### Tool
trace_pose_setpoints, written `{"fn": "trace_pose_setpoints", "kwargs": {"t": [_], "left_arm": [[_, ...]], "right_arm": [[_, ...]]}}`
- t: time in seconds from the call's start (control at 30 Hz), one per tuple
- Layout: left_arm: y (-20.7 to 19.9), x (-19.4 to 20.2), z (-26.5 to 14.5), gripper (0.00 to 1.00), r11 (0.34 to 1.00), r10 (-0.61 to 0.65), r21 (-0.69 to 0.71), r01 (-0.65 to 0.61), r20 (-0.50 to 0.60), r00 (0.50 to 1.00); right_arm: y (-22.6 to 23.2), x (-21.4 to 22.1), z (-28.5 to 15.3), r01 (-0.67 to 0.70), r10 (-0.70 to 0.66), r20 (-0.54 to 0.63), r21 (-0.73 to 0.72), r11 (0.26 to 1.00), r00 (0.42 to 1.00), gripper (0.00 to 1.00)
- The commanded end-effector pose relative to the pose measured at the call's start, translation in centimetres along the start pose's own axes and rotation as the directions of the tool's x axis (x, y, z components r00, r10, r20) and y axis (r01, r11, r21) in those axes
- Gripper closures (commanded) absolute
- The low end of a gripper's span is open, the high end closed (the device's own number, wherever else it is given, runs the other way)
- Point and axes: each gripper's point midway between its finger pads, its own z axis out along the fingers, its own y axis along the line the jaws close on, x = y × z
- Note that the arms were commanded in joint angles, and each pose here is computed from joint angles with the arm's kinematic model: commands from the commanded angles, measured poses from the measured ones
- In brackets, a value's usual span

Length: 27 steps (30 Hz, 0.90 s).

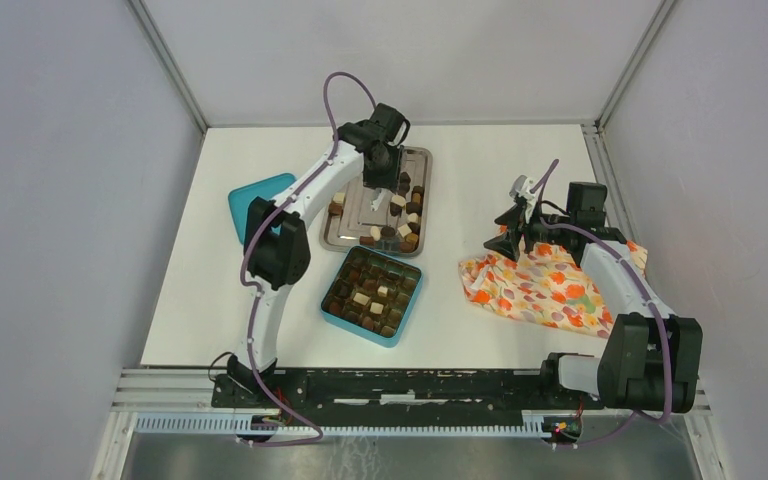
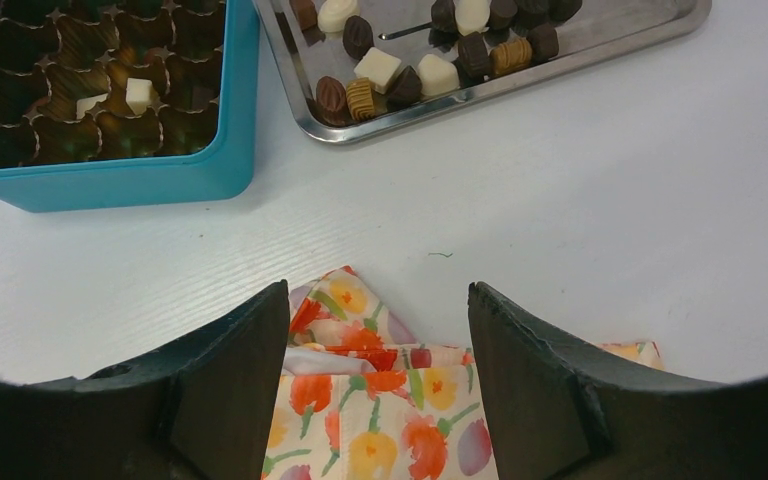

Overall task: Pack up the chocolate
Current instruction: Pick up the fake chocolate from the plate.

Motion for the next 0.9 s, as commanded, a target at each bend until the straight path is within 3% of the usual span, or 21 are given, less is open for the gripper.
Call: {"fn": "trace_pose_setpoints", "kwargs": {"t": [0.0, 0.87], "left_arm": [[-0.8, -1.5, -0.5, 0.56, 0.998, -0.05, 0.027, 0.049, 0.039, 0.998], [-1.9, 1.4, 1.8, 0.53, 1.0, -0.009, 0.021, 0.011, -0.052, 0.999]], "right_arm": [[0.3, -1.1, -0.1, 0.037, -0.037, 0.03, -0.014, 0.999, 0.999, 0.28], [0.9, -1.5, -0.1, 0.051, -0.049, 0.04, -0.03, 0.998, 0.998, 0.28]]}}
